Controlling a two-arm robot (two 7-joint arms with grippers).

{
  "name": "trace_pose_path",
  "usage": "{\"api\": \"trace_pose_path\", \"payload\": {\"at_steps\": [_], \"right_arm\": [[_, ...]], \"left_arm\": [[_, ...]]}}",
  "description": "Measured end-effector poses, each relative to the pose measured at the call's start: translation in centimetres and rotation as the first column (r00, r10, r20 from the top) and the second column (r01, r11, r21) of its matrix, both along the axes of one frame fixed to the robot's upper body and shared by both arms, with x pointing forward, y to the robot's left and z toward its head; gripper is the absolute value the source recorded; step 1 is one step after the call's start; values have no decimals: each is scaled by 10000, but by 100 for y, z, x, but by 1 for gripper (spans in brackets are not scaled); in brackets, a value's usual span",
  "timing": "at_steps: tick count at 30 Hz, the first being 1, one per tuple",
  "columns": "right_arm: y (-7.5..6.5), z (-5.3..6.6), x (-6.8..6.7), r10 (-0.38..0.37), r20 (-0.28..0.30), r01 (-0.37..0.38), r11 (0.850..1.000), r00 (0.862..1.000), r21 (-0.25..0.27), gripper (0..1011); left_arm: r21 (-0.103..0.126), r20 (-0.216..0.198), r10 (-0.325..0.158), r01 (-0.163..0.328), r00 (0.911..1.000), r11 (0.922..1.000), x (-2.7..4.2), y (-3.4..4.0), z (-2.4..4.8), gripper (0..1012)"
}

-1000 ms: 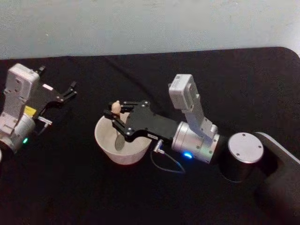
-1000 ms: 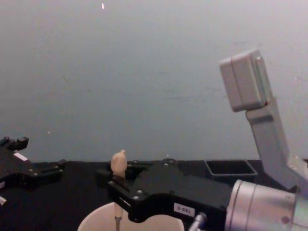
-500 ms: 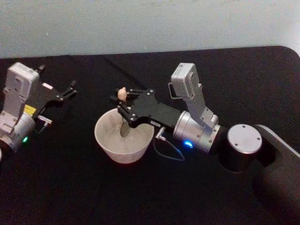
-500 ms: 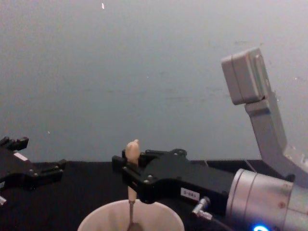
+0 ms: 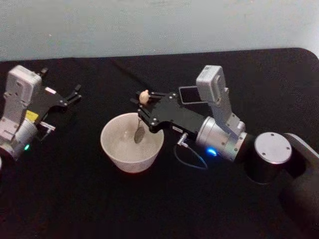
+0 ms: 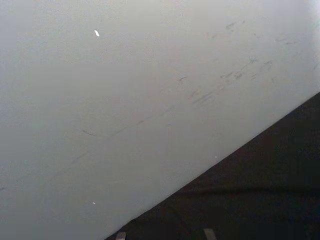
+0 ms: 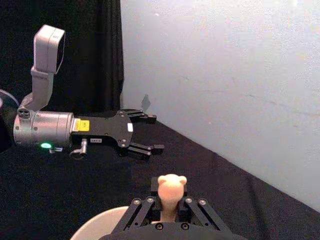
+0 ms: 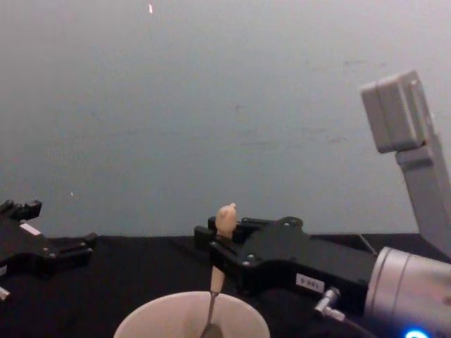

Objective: Pick up the stirring spoon with one hand, stir inside the cup, then place it back in its original position.

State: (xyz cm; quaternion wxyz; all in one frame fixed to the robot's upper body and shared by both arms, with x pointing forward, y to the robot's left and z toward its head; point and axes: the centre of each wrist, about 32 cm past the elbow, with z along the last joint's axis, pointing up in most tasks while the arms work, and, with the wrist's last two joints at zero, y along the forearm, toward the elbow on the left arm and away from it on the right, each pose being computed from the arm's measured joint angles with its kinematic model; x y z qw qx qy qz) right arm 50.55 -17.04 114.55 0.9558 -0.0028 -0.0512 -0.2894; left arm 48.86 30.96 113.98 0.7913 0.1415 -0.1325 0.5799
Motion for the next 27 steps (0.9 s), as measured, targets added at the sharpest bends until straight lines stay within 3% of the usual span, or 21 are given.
{"api": "trace_pose_path", "payload": {"at_steps": [27], "right_arm": [[-62, 2, -234, 586, -341, -591, 9982, 9977, -111, 175]], "left_arm": [[0, 0, 0, 0, 10000, 10000, 0, 0, 0, 1001]]}}
